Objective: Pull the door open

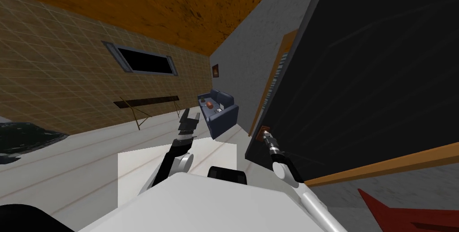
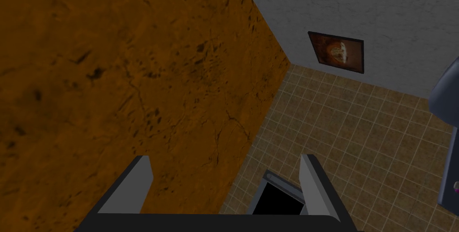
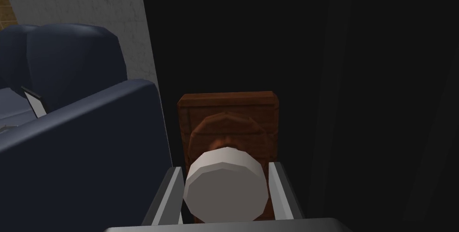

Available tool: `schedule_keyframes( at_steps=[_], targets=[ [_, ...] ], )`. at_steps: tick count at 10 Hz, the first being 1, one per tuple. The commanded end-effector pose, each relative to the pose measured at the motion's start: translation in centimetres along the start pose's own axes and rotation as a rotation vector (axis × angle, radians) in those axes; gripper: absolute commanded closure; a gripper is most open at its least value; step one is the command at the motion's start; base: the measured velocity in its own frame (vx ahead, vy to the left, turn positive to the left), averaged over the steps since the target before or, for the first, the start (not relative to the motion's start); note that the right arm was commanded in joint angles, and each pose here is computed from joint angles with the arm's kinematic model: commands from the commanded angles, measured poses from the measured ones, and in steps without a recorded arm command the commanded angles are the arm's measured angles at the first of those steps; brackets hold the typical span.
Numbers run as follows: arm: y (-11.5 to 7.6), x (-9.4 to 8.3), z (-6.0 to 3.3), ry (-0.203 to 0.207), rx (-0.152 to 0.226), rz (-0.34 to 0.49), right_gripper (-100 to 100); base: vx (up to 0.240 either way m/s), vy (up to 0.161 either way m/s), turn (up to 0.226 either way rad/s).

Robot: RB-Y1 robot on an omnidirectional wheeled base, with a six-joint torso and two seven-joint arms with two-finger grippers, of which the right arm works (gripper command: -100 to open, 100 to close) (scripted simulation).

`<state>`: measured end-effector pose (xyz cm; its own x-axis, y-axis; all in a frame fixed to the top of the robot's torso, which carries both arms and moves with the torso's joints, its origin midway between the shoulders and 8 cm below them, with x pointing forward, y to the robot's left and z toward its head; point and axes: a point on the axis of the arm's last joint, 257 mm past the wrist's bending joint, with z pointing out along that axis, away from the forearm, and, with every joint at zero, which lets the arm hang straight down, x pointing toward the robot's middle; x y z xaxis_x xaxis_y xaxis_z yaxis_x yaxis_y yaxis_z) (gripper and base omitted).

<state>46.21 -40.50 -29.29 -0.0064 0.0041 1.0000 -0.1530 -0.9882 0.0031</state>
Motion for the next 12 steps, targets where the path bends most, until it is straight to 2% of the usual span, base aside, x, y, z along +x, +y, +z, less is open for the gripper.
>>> schedule_keyframes(
  at_steps=[1, 6, 7, 8, 10, 12],
  targets=[
    [-0.3, -0.3, -0.48, -0.007, 0.015, 0.002, 100, -0.219, -0.060, 0.107],
    [-0.6, -0.3, -1.58, -0.007, 0.052, 0.003, 100, -0.211, -0.067, 0.133],
    [-0.6, -0.2, -1.34, -0.005, 0.048, 0.002, 100, -0.095, -0.027, 0.039],
    [-0.8, -0.4, -2.50, -0.005, 0.074, -0.006, 100, -0.039, -0.003, -0.042],
    [-1.0, -0.3, -3.91, 0.002, 0.106, -0.014, 100, -0.033, -0.004, -0.052],
    [-1.4, -0.3, -5.75, 0.007, 0.149, -0.020, 100, -0.025, -0.016, -0.061]
  ],
)
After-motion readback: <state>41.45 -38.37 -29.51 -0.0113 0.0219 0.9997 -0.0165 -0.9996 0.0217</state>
